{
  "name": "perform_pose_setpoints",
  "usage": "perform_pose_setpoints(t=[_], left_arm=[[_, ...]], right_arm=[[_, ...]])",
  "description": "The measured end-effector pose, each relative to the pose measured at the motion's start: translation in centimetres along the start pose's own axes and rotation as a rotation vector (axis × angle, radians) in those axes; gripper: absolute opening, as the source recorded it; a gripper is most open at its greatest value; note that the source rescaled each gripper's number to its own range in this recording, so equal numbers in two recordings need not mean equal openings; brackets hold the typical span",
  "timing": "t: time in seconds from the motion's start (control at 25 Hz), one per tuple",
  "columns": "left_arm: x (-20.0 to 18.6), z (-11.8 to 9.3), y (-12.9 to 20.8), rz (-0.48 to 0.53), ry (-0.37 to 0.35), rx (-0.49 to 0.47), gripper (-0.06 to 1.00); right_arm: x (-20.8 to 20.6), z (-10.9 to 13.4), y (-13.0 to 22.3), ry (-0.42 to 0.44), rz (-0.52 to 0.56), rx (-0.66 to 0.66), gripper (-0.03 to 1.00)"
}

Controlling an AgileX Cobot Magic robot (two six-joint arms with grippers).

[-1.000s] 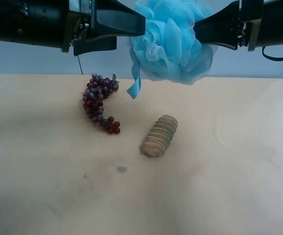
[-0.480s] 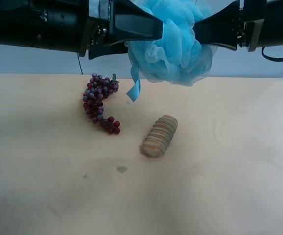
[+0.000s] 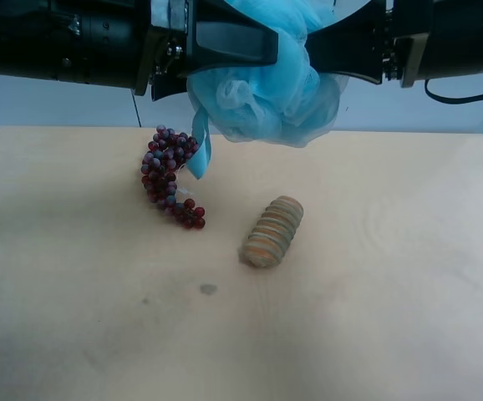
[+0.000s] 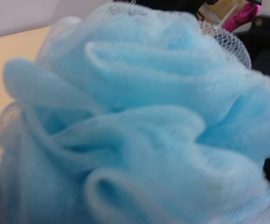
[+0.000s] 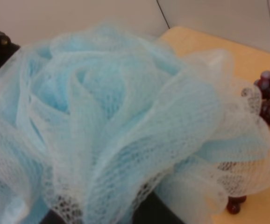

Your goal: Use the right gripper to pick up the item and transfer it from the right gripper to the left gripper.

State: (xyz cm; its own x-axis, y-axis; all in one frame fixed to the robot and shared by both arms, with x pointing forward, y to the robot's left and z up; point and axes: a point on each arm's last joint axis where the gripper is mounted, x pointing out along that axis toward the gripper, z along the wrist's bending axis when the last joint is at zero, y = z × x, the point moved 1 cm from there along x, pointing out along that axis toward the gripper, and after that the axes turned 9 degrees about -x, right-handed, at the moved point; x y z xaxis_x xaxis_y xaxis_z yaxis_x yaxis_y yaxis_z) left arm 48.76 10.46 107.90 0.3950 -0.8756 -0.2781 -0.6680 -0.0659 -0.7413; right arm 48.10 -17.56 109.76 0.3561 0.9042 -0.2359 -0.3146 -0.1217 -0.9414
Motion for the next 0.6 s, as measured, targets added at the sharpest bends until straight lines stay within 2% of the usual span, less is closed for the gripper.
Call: perform_pose_setpoints(t=[0.28, 0.44, 0.6], left_arm=[[0.0, -0.19, 0.09, 0.008, 0.019, 0.0, 0.98], [0.0, -0.19, 0.09, 0.008, 0.019, 0.0, 0.81], [0.0, -0.16, 0.06, 0.006, 0.016, -0.001, 0.59]], right_arm=[[0.32, 0.14, 0.02, 0.008, 0.004, -0.007, 0.0], [0.32, 0.11, 0.02, 0.01, 0.004, -0.007, 0.0], [0.32, 0.11, 0.02, 0.01, 0.004, -0.008, 0.0]])
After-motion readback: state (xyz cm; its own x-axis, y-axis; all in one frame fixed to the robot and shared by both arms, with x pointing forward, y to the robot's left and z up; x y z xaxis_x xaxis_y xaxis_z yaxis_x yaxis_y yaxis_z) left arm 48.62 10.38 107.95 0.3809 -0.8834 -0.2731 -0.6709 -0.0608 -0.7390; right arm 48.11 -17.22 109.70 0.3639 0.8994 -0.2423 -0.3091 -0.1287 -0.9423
